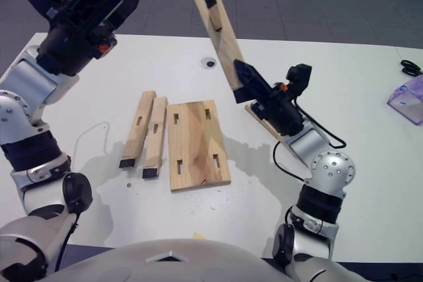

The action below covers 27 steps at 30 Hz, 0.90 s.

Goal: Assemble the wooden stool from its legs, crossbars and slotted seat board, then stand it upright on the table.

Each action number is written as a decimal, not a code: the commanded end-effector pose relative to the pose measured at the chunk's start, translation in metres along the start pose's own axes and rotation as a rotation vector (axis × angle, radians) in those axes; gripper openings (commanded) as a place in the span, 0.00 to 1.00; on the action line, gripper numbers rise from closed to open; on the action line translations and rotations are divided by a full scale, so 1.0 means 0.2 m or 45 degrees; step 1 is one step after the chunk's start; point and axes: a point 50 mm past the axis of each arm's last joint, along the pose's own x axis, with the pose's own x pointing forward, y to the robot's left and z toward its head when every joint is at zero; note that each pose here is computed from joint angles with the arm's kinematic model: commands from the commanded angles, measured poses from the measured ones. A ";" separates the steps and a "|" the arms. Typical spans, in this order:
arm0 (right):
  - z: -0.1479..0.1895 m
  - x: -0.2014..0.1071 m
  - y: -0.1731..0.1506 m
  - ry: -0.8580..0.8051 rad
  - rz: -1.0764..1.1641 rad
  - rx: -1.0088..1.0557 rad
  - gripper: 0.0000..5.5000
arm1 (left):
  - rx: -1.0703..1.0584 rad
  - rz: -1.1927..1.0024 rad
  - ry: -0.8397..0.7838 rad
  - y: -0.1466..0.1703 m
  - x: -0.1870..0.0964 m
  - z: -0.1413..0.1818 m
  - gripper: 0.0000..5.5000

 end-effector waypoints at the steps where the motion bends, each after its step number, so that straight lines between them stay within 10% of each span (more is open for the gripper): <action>1: -0.04 0.05 0.04 0.000 0.079 -0.009 0.19 | -0.068 0.036 0.049 0.04 0.05 0.02 0.98; 13: -0.21 0.10 0.05 0.094 0.091 0.037 0.19 | -0.123 0.088 0.162 0.08 0.10 0.00 0.98; 27: -0.25 0.09 0.05 0.102 0.072 0.055 0.19 | -0.100 0.078 0.200 0.07 0.07 0.02 0.57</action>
